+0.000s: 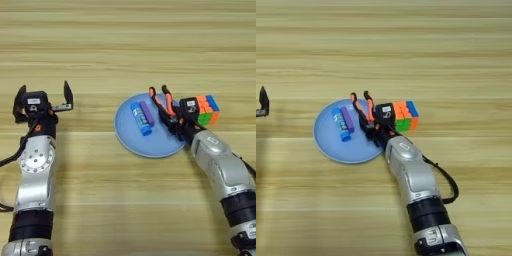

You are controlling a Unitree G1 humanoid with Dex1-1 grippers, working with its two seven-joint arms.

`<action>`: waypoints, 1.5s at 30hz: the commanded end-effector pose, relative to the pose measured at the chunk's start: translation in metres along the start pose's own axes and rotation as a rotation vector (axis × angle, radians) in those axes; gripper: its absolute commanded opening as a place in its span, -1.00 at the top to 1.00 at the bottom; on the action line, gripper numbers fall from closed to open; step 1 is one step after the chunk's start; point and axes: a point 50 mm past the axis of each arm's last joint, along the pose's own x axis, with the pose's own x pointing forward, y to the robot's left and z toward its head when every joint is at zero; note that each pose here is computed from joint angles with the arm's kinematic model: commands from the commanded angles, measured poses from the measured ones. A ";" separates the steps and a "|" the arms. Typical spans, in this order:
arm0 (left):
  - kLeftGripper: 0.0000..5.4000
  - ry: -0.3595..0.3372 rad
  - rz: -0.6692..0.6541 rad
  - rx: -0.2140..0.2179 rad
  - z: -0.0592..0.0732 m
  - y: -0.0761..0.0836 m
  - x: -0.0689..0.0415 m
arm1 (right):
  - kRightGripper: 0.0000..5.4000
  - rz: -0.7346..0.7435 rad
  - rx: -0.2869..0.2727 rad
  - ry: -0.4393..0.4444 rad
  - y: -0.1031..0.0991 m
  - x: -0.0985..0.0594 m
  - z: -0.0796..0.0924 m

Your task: Move the objects on the table

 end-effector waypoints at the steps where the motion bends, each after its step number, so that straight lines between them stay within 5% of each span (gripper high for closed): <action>1: -1.00 -0.005 -0.005 0.009 0.002 0.000 0.000 | 0.13 0.014 -0.008 -0.016 0.002 0.001 0.004; 14: -1.00 -0.003 -0.004 0.009 0.001 0.000 0.000 | -0.37 0.040 -0.023 -0.084 0.008 -0.003 0.013; 30: -1.00 -0.001 -0.005 0.007 0.000 0.001 -0.001 | -0.97 0.016 -0.111 -0.230 0.008 -0.013 0.030; 45: -1.00 0.019 -0.020 0.011 -0.004 -0.002 -0.001 | -0.99 -0.094 -0.134 -0.302 -0.016 -0.023 0.034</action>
